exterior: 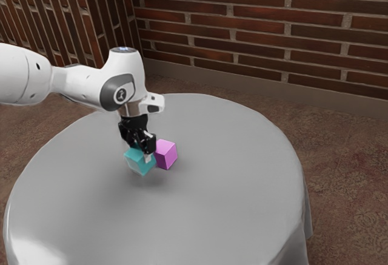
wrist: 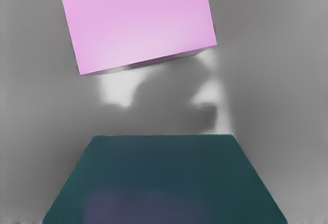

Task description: Pick up the blue block with one arm, and put the blue block on the pink block with one arm

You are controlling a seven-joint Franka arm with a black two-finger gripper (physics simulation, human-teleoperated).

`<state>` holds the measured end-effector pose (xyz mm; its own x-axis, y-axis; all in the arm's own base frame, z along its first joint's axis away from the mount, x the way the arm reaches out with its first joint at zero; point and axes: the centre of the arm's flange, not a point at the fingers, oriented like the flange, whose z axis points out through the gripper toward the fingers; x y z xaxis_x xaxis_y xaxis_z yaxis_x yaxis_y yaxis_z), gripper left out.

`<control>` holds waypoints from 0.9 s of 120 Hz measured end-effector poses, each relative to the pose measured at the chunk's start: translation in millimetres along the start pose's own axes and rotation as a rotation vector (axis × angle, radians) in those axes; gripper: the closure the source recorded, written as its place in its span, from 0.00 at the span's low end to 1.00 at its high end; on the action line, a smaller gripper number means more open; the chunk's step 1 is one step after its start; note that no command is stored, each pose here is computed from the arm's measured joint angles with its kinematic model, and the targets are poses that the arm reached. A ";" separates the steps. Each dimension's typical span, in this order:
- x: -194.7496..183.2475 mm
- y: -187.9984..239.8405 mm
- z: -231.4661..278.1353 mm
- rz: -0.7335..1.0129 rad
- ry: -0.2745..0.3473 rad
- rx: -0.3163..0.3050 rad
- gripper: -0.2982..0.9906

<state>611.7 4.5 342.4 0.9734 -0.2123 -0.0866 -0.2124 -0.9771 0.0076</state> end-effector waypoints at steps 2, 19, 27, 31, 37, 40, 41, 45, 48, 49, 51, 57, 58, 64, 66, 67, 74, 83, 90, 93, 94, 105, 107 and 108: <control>2.1 -0.4 -5.1 -0.001 0.004 0.001 0.46; 38.1 -1.1 -39.6 -0.008 0.007 -0.001 0.45; 52.8 -1.6 -39.9 -0.014 -0.024 -0.009 0.45; 56.5 -3.8 -37.5 -0.023 -0.044 -0.011 0.45; 60.1 -8.2 -33.7 -0.039 -0.075 -0.015 0.45; 62.2 -9.7 -32.5 -0.047 -0.088 -0.018 0.45; 62.7 -10.0 -32.1 -0.049 -0.093 -0.019 0.45; 64.7 -11.5 -30.6 -0.059 -0.110 -0.024 0.45; 66.4 -12.0 -29.5 -0.066 -0.122 -0.027 0.45; 67.0 -11.8 -29.1 -0.068 -0.125 -0.028 0.45; 68.2 -11.1 -28.6 -0.071 -0.132 -0.030 0.45; 71.6 -6.9 -27.2 -0.076 -0.152 -0.032 0.45; 71.9 -6.2 -27.1 -0.076 -0.155 -0.033 0.45; 73.4 -3.2 -26.5 -0.084 -0.172 -0.027 0.45; 73.5 -2.7 -25.5 -0.087 -0.179 -0.025 0.45; 73.5 -2.4 -25.1 -0.088 -0.182 -0.025 0.45; 74.4 -1.2 -23.5 -0.098 -0.198 -0.023 0.45; 79.7 5.8 -24.9 -0.099 -0.207 -0.018 0.45; 81.1 9.5 -26.6 -0.102 -0.213 -0.016 0.45; 81.1 10.1 -27.4 -0.104 -0.215 -0.015 0.45; 81.0 10.3 -27.6 -0.105 -0.216 -0.015 0.45; 80.9 8.8 -33.1 -0.116 -0.216 -0.009 0.46; 81.1 8.0 -34.5 -0.119 -0.215 -0.008 0.45; 81.1 7.6 -35.1 -0.120 -0.214 -0.007 0.45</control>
<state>692.1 -20.6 370.4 0.9510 -0.0879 -0.2963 -0.0946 -0.9955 -0.0083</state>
